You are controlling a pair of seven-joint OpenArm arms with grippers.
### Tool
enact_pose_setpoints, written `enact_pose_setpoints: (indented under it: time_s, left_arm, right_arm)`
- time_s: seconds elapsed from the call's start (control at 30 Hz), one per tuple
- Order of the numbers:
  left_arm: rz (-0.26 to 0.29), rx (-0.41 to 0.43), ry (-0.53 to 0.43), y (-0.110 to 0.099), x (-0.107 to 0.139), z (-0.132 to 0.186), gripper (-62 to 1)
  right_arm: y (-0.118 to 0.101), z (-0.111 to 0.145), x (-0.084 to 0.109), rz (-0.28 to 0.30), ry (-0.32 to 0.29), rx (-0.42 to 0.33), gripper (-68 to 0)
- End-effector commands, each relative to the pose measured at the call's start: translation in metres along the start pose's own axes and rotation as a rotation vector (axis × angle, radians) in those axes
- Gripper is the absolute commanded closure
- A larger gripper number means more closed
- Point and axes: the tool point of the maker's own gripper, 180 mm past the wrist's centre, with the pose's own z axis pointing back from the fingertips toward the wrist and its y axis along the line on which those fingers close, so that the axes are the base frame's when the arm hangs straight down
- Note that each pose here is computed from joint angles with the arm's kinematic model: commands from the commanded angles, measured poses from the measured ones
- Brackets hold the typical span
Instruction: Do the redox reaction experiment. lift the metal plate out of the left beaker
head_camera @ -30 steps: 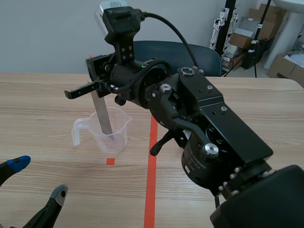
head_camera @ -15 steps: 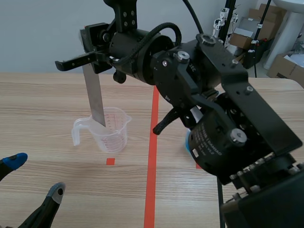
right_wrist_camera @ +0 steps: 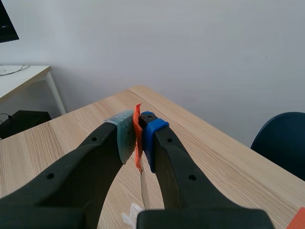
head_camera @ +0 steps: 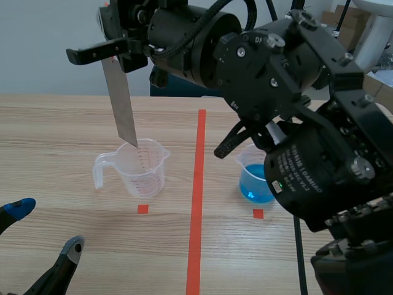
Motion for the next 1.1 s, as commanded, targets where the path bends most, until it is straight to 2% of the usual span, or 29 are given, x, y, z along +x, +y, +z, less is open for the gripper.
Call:
enact_pose_setpoints:
  time_s: [0.0,0.17,0.27,0.43,0.63,1.07]
  left_arm:
    - [-0.001,0.004,-0.042,0.001,0.008,-0.006,-62.3]
    - [-0.001,0.004,-0.043,0.001,0.008,-0.006,-62.3]
    - [-0.001,0.004,-0.043,0.001,0.008,-0.006,-62.3]
    - [-0.001,0.004,-0.043,0.001,0.008,-0.006,-62.3]
    - [-0.001,0.004,-0.043,0.001,0.008,-0.006,-62.3]
    - [-0.001,0.004,-0.043,0.001,0.008,-0.006,-62.3]
  right_arm:
    - [0.001,-0.001,0.022,0.020,-0.060,0.012,-3.2]
    - [0.003,-0.001,0.023,-0.008,-0.058,0.027,-3.2]
    - [0.002,-0.002,0.025,-0.003,-0.053,0.031,-3.3]
    - [-0.003,-0.003,0.034,-0.029,-0.060,0.035,-3.3]
    - [-0.006,-0.006,0.043,-0.018,-0.066,0.040,-3.3]
    - [-0.014,-0.006,0.032,-0.043,-0.001,0.000,-3.3]
